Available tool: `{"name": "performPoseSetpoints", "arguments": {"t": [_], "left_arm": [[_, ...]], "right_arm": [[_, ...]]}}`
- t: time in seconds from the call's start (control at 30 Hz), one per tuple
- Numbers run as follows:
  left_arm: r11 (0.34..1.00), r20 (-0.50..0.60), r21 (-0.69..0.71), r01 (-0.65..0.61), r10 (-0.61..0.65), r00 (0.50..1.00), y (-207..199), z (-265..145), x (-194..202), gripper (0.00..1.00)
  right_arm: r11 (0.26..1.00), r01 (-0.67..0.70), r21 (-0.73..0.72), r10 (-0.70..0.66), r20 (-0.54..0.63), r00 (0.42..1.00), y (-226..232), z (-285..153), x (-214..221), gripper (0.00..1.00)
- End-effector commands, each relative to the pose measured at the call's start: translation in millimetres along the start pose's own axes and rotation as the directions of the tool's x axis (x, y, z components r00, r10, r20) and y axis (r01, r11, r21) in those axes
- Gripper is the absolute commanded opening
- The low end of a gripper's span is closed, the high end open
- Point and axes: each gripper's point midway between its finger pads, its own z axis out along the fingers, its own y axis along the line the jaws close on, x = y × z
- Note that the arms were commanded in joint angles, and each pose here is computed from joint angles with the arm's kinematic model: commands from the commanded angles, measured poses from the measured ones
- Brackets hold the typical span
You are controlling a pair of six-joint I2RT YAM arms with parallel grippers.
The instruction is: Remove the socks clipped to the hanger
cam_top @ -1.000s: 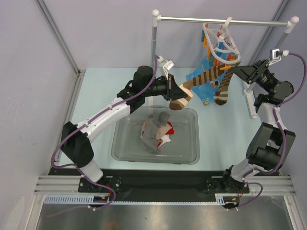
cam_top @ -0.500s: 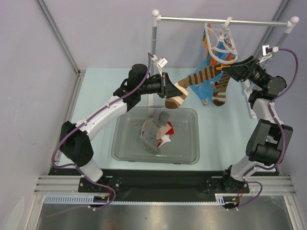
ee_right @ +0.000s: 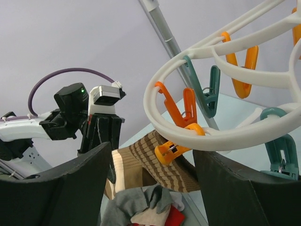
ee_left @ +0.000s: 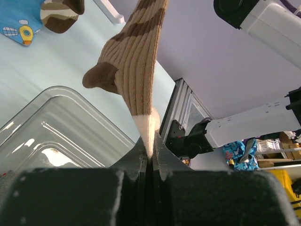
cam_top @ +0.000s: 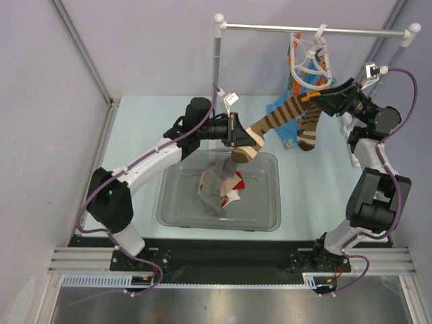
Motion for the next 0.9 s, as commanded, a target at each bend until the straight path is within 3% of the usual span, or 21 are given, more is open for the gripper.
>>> {"name": "performPoseSetpoints", "arguments": {"t": [0.0, 0.53, 0.77, 0.87], "left_arm": [[1.0, -0.024, 0.028, 0.005, -0.004, 1.0, -3, 6, 7, 0.06], [0.989, -0.081, 0.133, 0.06, -0.05, 0.995, -25, 25, 27, 0.08], [0.986, -0.081, 0.151, 0.076, -0.064, 0.995, -28, 24, 32, 0.08], [0.985, -0.085, 0.153, 0.078, -0.066, 0.994, -29, 25, 35, 0.08]], "right_arm": [[0.948, 0.306, -0.088, -0.305, 0.028, 0.952, 27, -1, -6, 0.76], [0.954, 0.292, -0.07, -0.288, 0.055, 0.956, 25, -3, -12, 0.63], [0.958, 0.283, -0.054, -0.278, 0.087, 0.957, 23, -4, -18, 0.46], [0.96, 0.274, -0.053, -0.269, 0.092, 0.959, 24, -4, -18, 0.44]]}}
